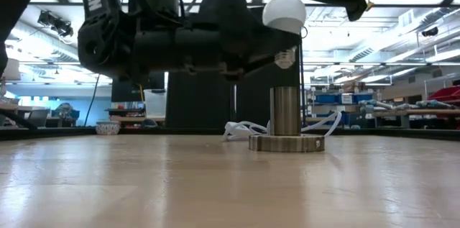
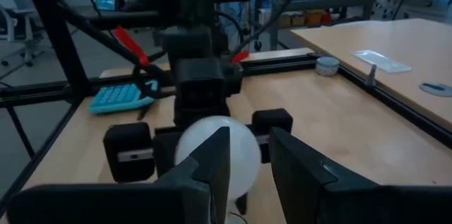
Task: Screw lightbulb
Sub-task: Insert the white lightbulb into the lamp socket
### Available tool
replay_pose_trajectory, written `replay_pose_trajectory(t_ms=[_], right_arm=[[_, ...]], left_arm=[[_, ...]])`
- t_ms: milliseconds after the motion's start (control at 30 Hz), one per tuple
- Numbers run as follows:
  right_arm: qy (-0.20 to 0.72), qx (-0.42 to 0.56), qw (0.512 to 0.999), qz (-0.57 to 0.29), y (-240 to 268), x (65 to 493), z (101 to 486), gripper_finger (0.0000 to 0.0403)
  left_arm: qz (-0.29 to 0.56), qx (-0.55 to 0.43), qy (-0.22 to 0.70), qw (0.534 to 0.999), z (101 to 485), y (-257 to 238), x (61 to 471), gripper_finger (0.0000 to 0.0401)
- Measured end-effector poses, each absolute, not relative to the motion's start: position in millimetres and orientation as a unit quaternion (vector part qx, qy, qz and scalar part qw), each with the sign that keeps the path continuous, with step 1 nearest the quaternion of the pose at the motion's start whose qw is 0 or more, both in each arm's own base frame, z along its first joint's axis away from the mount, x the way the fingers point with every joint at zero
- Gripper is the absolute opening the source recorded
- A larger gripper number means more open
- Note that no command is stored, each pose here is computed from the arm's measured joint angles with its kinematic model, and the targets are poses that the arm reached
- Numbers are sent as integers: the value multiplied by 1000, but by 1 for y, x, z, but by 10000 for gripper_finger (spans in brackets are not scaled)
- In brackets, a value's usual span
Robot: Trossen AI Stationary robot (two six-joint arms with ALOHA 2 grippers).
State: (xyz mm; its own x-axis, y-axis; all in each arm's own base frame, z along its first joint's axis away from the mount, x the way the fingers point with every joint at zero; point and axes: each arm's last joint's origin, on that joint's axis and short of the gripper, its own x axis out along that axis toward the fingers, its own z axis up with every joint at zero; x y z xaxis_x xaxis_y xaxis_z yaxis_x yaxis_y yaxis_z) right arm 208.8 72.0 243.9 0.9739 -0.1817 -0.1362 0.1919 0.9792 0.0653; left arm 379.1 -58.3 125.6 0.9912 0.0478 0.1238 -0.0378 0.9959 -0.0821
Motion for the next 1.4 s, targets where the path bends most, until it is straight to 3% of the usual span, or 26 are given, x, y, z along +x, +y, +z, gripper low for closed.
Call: replay_pose_trajectory(t_ms=[833,1033,1400], right_arm=[[69,26,993,-90,75,209,242,101],[77,15,996,-41,78,210,241,103],[119,5,992,-52,73,219,226,175]], left_arm=[[51,-10,27,998,102,-57,382,149],[51,-8,34,998,101,-57,383,149],[51,-10,38,998,100,-57,382,149]])
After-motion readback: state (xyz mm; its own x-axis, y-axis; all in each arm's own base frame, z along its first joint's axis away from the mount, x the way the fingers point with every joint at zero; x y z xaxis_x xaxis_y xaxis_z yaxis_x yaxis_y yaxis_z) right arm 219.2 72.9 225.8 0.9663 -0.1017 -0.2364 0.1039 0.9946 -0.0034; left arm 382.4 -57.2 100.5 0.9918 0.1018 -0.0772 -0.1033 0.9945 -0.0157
